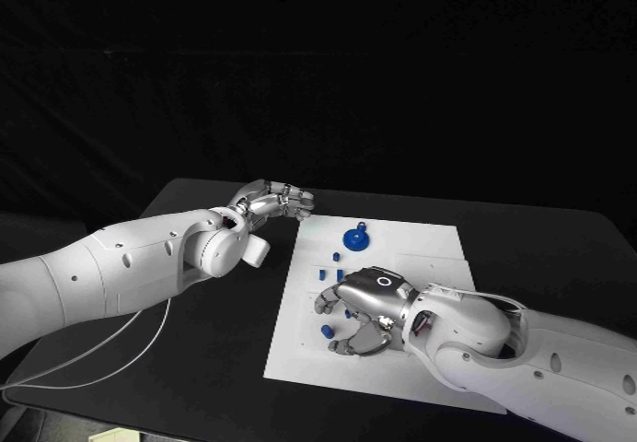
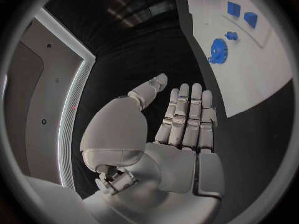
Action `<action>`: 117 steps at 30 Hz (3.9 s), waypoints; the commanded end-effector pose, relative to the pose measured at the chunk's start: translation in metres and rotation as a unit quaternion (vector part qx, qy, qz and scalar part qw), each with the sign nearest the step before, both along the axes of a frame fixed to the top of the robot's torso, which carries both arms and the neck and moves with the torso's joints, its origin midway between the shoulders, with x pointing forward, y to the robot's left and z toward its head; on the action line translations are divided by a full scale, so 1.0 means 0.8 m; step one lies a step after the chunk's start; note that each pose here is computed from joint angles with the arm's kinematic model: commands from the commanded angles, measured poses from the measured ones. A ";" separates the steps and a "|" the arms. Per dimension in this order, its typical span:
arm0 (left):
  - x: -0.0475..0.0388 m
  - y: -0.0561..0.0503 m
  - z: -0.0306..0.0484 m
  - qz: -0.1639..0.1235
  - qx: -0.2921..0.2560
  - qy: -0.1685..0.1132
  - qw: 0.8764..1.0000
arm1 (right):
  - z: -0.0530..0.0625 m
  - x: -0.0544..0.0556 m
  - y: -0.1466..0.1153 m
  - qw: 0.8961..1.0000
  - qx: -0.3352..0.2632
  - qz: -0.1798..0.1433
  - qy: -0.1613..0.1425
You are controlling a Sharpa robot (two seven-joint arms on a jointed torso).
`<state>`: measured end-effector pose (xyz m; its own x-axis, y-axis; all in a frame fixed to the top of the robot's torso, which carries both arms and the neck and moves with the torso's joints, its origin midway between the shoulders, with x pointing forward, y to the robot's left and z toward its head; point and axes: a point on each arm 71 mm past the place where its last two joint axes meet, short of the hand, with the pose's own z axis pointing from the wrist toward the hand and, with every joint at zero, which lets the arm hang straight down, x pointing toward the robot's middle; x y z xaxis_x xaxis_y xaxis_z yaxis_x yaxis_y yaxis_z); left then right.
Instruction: Assemble the parts on the task board
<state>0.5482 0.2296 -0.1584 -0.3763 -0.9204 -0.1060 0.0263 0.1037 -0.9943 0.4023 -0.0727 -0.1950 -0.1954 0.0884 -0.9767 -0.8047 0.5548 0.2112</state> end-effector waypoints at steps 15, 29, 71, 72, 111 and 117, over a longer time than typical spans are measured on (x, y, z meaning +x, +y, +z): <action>0.002 0.003 0.0007 0.000 -0.004 -0.001 1.000 | 0.089 0.057 -0.105 0.975 0.113 -0.131 0.140; 0.005 -0.001 -0.0018 0.000 -0.007 0.000 1.000 | 0.053 0.086 -0.218 0.920 -0.032 -0.277 0.275; -0.001 0.008 -0.0151 0.004 -0.007 0.014 1.000 | 0.016 0.015 -0.275 0.879 -0.108 -0.336 0.322; -0.001 0.008 -0.0151 0.003 -0.007 0.014 1.000 | 0.013 0.015 -0.275 0.875 -0.108 -0.344 0.323; -0.002 0.008 -0.0154 0.001 -0.007 0.017 1.000 | -0.032 0.016 -0.207 0.862 -0.096 -0.341 0.363; -0.002 0.008 -0.0155 0.000 -0.007 0.018 1.000 | -0.037 0.014 -0.197 0.856 -0.084 -0.333 0.388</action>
